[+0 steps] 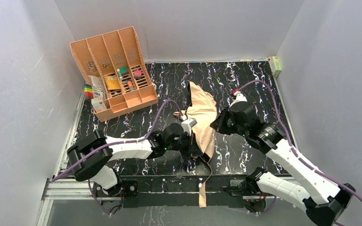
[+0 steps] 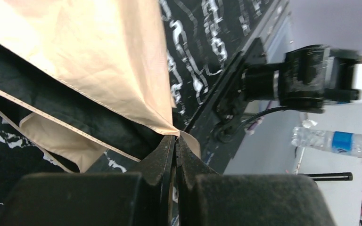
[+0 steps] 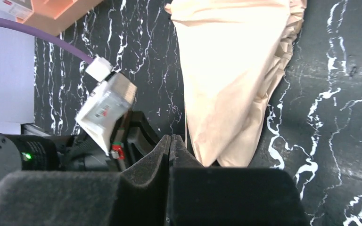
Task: Put away the umbrella
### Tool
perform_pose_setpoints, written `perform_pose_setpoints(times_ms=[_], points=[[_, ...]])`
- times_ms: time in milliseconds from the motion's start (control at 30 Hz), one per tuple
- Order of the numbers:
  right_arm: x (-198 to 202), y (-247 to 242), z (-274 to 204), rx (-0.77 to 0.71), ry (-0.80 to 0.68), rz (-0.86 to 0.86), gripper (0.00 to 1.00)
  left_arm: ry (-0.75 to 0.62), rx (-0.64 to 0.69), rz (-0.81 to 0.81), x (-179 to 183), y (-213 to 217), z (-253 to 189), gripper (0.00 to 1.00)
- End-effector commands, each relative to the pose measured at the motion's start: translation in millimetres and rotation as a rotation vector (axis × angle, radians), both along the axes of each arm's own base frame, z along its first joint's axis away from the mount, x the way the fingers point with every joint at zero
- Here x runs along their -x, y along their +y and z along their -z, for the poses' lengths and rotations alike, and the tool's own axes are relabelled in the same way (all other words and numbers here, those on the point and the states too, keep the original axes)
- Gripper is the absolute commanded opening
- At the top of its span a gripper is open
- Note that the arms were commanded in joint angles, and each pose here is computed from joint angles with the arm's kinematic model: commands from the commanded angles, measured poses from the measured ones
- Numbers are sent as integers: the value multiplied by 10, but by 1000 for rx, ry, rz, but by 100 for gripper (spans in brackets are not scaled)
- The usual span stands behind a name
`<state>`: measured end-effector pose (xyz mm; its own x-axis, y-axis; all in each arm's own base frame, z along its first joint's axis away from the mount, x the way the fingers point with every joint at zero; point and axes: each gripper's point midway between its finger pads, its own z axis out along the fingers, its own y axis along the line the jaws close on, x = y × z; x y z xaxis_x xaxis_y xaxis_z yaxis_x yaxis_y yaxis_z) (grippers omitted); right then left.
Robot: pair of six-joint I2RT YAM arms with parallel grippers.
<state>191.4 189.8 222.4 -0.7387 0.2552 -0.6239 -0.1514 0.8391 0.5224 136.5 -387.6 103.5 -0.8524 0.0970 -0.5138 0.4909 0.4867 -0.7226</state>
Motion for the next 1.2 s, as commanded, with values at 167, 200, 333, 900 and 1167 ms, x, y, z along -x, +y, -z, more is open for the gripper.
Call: perform_pose_setpoints(times_ms=[167, 200, 333, 900, 1167], points=[[-166, 493, 458, -99, 26, -117, 4, 22, -52, 27, 136, -97, 436, 0], [-153, 510, 547, -95, 53, -123, 2, 25, -56, 29, 141, -98, 457, 0], [-101, 496, 922, -58, 140, -112, 0, 30, -68, 23, 152, -65, 512, 0], [267, -20, 2205, 135, 332, 4, 0, -134, -80, -54, -37, 328, -289, 43], [265, -33, 2088, 136, 311, -10, 0, -218, -28, -170, -865, 636, -1005, 47]])
